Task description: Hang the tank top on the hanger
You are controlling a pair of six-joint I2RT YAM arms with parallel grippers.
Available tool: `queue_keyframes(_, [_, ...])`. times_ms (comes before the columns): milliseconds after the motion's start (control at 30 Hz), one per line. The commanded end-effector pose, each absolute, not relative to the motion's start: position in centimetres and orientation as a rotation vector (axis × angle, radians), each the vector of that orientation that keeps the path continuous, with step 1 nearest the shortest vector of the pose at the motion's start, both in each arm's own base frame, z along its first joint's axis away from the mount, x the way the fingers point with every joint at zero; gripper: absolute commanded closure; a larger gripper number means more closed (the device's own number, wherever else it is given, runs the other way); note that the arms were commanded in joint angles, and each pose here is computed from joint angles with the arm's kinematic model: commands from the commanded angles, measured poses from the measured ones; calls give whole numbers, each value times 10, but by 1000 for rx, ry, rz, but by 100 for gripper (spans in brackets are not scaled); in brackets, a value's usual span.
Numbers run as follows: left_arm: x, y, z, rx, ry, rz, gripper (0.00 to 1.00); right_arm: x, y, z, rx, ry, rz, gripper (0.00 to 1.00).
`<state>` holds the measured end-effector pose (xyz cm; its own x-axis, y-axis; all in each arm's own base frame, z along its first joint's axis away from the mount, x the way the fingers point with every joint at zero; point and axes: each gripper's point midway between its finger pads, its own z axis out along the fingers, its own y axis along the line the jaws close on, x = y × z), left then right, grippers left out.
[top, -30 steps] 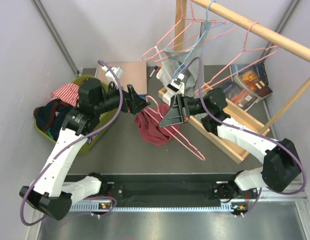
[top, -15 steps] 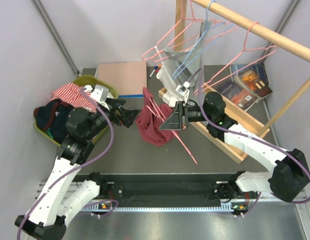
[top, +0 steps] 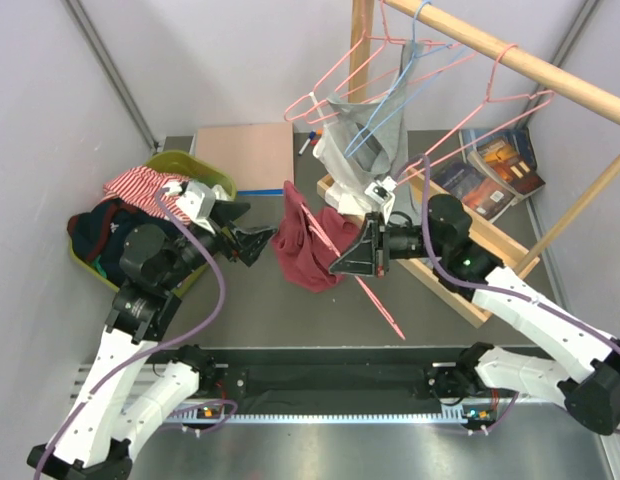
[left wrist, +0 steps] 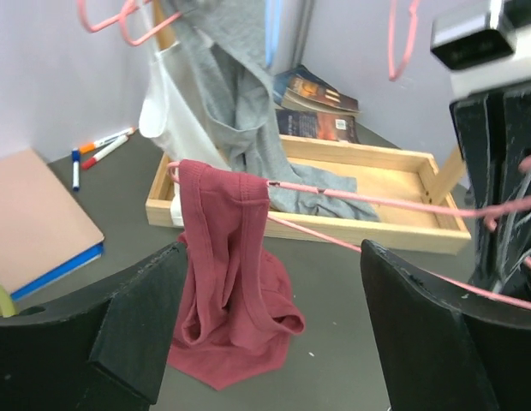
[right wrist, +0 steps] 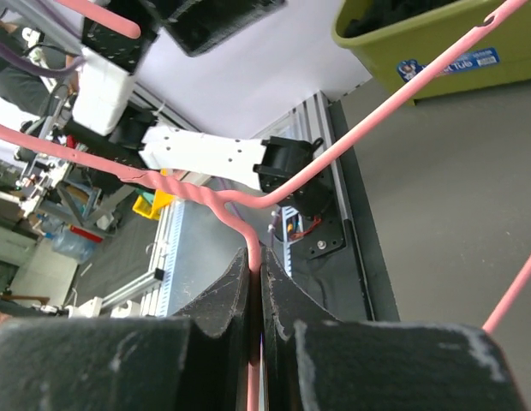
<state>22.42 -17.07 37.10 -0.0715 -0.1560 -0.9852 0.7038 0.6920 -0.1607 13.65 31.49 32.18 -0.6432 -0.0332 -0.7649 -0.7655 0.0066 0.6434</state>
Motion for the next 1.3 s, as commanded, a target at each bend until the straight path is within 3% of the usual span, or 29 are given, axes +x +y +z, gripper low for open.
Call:
queue_keyframes(0, [210, -184, 389, 650, 1349, -769, 34, 116, 303, 361, -872, 1569, 1689, 100])
queue_keyframes(67, [209, -186, 389, 689, 1319, -762, 39, 110, 300, 357, -878, 1580, 1710, 100])
queue_keyframes(100, [208, -187, 392, 705, 1297, -760, 34, 106, 297, 359, -879, 1568, 1719, 100])
queue_keyframes(300, [188, -204, 407, 840, 1195, -858, 27, 84, 288, 349, -900, 1559, 1830, 100])
queue_keyframes(433, [181, -215, 420, 936, 1142, -906, 17, 74, 284, 348, -911, 1542, 1885, 100])
queue_keyframes(800, [146, -282, 388, 1258, 1123, -1094, 8, 58, 275, 360, -862, 1486, 2021, 100])
queue_keyframes(967, [140, -302, 382, 1321, 1112, -1060, 3, 54, 273, 360, -855, 1481, 2072, 100])
queue_keyframes(1133, [139, -308, 377, 1339, 1119, -1057, 7, 51, 272, 358, -868, 1489, 2082, 100])
queue_keyframes(1267, [129, -311, 364, 1380, 1137, -1069, 21, 51, 273, 361, -871, 1488, 2089, 100])
